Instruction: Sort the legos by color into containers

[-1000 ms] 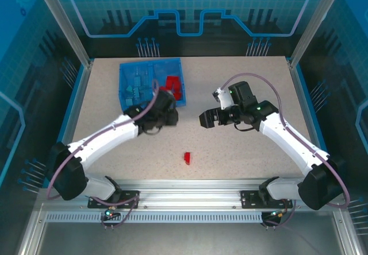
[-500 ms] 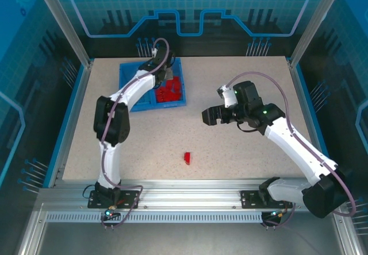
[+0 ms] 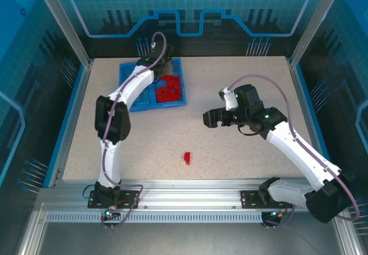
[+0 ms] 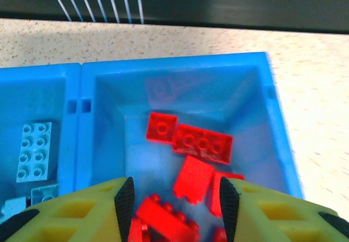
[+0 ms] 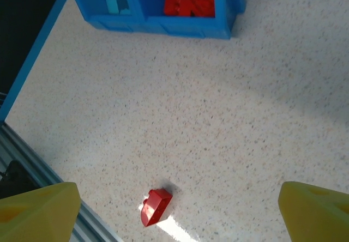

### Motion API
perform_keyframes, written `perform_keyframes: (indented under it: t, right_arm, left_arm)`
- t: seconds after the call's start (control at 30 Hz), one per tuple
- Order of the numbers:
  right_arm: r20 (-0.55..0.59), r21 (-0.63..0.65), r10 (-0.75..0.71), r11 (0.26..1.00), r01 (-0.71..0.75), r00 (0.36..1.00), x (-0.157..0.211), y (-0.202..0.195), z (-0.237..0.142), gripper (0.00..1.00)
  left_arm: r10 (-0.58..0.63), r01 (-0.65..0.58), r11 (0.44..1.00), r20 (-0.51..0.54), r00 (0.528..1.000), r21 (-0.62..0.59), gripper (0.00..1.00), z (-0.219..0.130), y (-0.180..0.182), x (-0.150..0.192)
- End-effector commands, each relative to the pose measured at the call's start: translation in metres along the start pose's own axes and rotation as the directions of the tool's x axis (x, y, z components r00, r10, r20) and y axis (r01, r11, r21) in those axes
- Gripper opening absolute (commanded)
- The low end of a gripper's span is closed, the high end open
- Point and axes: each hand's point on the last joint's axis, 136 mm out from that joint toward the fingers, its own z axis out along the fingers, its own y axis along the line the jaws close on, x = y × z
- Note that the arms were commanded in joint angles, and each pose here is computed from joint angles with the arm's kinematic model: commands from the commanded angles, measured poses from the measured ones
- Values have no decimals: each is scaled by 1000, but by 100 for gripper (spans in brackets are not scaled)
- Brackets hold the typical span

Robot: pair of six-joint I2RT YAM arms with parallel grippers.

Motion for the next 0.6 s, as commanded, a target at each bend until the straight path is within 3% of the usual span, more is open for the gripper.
perform_keyframes:
  t: [0.0, 0.1, 0.17, 0.37, 0.43, 0.57]
  right_arm:
    - [-49, 29, 41, 999, -40, 998, 19, 4, 14, 94]
    - [-98, 44, 49, 998, -45, 994, 39, 13, 33, 94]
    - [-132, 61, 45, 997, -37, 990, 52, 19, 47, 94]
    - [-312, 93, 31, 996, -2, 950, 104, 39, 91, 89]
    - [-369, 114, 12, 993, 33, 929, 120, 43, 104, 86]
    - [-483, 209, -4, 970, 120, 875, 146, 41, 129, 76]
  left_arm:
    - [-46, 10, 970, 140, 989, 243, 49, -102, -27, -32]
    - [-48, -57, 912, 243, 969, 406, 49, -179, -32, -20]
    - [-7, -143, 879, 312, 950, 454, 49, -220, -32, -4]
    - [207, -430, 753, 440, 874, 498, 51, -295, -19, 78]
    - [277, -509, 688, 462, 843, 517, 56, -308, -14, 109]
    - [429, -650, 491, 489, 760, 580, 79, -323, -10, 187]
